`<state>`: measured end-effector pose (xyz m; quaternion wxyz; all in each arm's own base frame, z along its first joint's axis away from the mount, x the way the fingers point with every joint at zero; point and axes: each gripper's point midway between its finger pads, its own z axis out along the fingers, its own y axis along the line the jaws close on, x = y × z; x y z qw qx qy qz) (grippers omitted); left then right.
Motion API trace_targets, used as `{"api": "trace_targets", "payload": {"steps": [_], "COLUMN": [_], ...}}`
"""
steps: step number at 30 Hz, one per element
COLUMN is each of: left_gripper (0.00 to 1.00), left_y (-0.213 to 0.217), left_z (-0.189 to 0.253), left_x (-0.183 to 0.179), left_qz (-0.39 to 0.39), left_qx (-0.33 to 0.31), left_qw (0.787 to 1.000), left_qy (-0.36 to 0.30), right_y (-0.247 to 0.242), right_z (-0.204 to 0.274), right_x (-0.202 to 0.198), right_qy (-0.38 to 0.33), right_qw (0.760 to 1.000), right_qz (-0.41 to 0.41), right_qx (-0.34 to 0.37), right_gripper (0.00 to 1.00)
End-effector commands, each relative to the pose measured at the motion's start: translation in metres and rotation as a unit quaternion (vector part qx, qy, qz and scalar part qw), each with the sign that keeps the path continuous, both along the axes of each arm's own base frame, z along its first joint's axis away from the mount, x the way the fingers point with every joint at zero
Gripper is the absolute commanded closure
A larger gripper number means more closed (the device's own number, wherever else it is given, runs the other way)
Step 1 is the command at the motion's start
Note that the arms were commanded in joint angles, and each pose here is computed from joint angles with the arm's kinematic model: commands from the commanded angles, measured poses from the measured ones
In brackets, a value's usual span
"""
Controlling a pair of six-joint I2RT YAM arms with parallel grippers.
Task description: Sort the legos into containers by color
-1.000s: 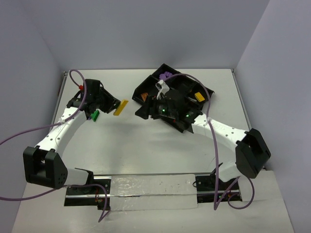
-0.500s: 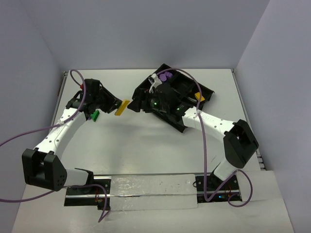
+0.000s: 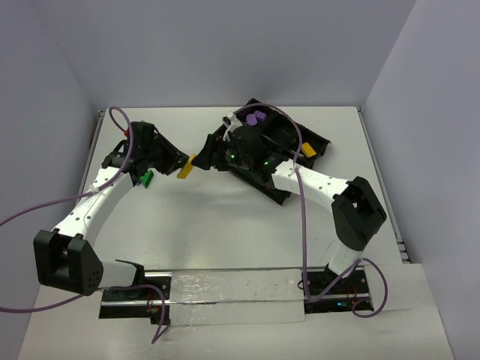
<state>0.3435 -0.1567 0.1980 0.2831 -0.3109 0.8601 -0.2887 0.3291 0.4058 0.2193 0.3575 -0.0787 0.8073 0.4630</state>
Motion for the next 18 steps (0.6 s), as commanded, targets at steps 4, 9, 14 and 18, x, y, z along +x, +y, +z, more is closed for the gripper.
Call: {"api": "trace_targets", "payload": {"steps": [4,9,14,18], "left_gripper": [0.85,0.85,0.85,0.85], "left_y": [-0.005,-0.004,-0.002,0.000], "left_z": [0.033,0.036,0.037,0.035], "left_x": [0.005,0.005,0.004,0.004], "left_qz": [-0.011,-0.011,-0.008,-0.006], "left_qx": [-0.009,-0.008,-0.005,0.002], "left_qw": [0.999,0.999,0.999,0.999], "left_qy": [-0.047,-0.051,-0.053,-0.050], "right_y": [0.021,0.026,0.029,0.022], "right_z": [0.032,0.026,0.020,0.023], "right_x": [0.003,0.008,0.006,0.005], "right_qy": [-0.024,-0.014,-0.004,-0.007], "right_qw": [0.999,0.999,0.999,0.999], "right_qz": [0.015,0.012,0.014,0.004], "right_qx": [0.034,0.035,0.046,0.049], "right_gripper": [0.24,0.32,0.68,1.00]}}
